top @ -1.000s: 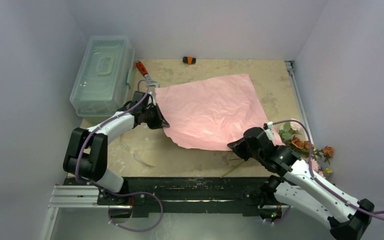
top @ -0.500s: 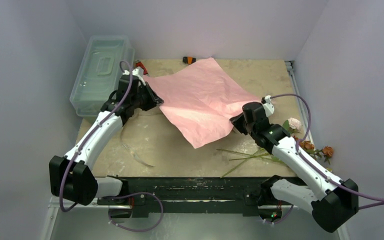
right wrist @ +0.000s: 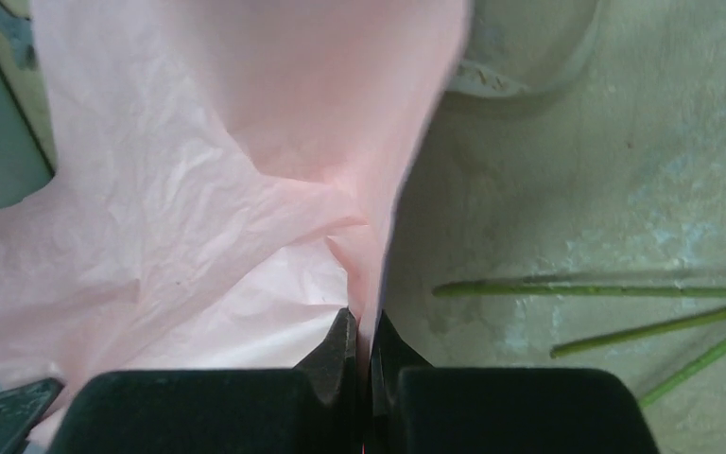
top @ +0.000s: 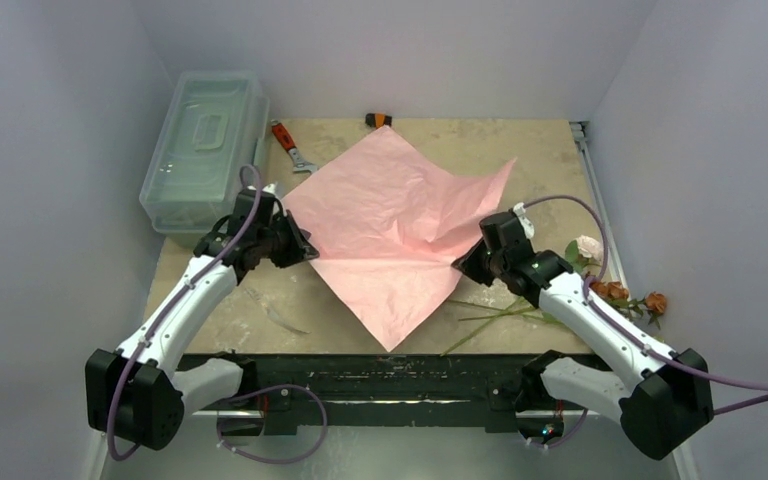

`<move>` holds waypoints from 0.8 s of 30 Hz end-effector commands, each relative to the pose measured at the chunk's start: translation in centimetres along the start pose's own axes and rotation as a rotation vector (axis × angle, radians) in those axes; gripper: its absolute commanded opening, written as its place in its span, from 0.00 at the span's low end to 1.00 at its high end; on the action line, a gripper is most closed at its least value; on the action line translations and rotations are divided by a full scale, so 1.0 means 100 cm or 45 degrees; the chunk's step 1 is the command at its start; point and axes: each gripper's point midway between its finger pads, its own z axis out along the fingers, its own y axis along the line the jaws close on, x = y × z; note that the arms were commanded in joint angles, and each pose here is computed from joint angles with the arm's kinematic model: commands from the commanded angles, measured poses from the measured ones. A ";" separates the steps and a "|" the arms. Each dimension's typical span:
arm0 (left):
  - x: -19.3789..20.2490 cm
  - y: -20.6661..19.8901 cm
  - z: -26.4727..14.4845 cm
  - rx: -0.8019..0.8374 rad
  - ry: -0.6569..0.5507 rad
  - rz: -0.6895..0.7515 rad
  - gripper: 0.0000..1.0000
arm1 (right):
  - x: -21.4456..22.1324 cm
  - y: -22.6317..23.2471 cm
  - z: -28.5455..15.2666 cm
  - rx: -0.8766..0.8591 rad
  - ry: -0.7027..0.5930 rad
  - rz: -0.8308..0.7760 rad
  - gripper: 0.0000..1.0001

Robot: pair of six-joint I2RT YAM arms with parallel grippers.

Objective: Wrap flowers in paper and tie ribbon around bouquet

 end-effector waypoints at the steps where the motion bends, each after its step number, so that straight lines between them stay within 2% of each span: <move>1: 0.022 0.022 -0.013 -0.059 0.054 0.044 0.00 | 0.021 -0.059 -0.004 0.245 0.074 0.046 0.00; 5: 0.049 0.043 -0.004 -0.113 0.165 0.037 0.00 | 0.030 -0.079 -0.009 0.314 0.094 0.059 0.00; 8: 0.057 0.040 0.002 -0.066 0.205 0.026 0.00 | 0.037 -0.092 -0.014 0.371 0.127 0.055 0.00; 12: 0.068 0.049 0.009 -0.125 0.298 0.003 0.00 | 0.041 -0.114 -0.023 0.465 0.124 0.067 0.00; 24: 0.069 0.061 0.027 -0.210 0.361 0.022 0.00 | 0.055 -0.143 -0.040 0.519 0.127 0.165 0.00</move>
